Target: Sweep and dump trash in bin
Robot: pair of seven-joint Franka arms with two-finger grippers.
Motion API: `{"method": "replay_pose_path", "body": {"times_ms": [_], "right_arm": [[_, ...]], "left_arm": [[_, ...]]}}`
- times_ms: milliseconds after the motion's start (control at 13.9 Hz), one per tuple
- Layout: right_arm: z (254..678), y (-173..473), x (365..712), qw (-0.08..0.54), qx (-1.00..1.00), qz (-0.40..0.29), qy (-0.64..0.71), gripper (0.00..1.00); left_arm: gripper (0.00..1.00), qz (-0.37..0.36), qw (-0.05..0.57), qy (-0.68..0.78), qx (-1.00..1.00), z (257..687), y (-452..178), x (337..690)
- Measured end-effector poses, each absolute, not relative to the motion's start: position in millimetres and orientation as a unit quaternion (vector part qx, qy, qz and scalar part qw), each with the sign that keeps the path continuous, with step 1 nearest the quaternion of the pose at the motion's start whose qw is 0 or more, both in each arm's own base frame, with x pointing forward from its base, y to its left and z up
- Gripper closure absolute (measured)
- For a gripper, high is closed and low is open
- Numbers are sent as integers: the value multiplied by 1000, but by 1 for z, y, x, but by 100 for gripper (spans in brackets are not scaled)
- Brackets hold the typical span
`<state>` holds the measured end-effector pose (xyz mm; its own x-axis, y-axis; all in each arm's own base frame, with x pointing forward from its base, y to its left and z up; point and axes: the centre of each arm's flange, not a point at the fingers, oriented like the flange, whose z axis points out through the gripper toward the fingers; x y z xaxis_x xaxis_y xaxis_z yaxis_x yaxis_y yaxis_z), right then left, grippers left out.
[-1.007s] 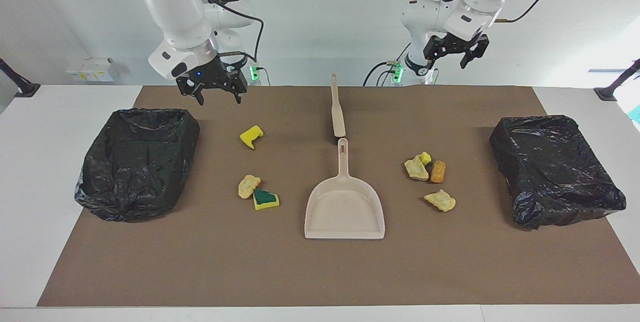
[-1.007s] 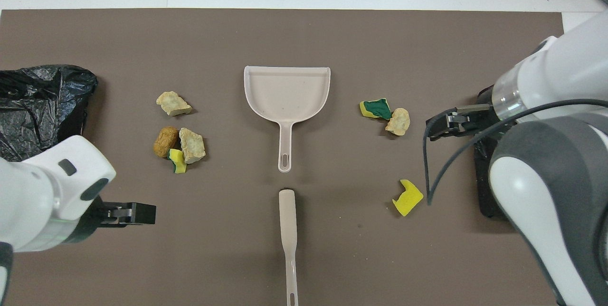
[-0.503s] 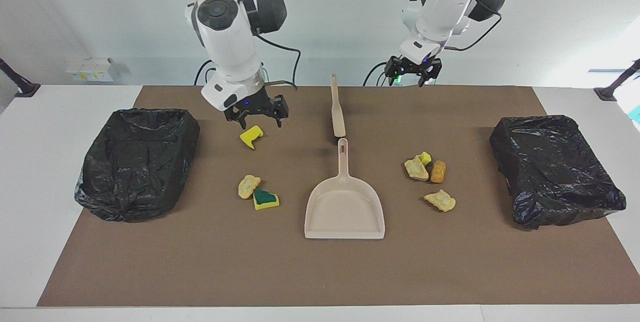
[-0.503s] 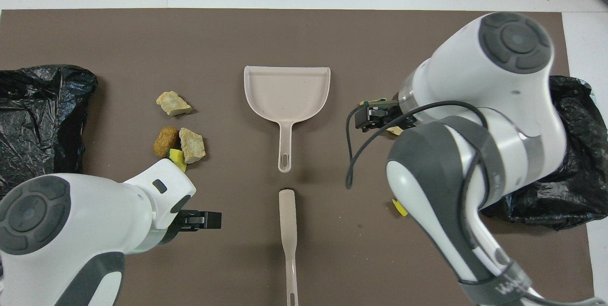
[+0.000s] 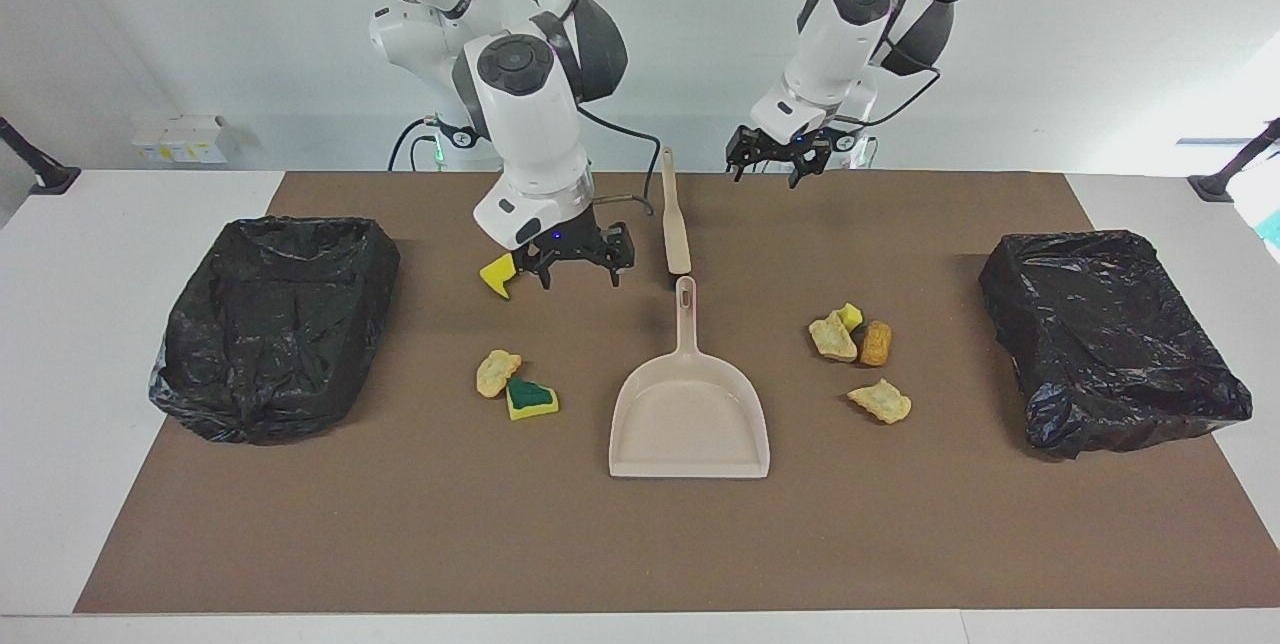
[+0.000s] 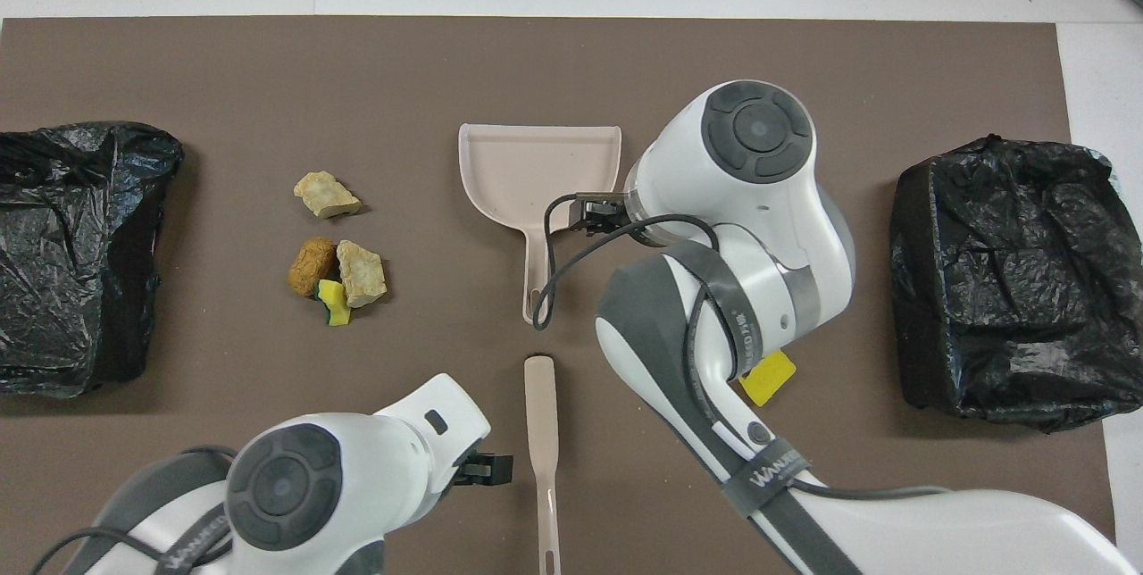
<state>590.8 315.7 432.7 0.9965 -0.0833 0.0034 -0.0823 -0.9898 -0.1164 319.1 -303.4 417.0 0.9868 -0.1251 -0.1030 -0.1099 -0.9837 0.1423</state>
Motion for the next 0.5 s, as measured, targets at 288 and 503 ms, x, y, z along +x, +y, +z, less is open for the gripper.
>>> {"method": "replay_pose_path", "body": {"times_ms": [288,503], "right_arm": [[393,363,584,53,-996,16,65,0],[371,402,570,53,-997,19,55,0]], "left_arm": [[0,-63,54,-85,993,365,-356,287],[0,-67,48,-97,992,352,-368,277]]}}
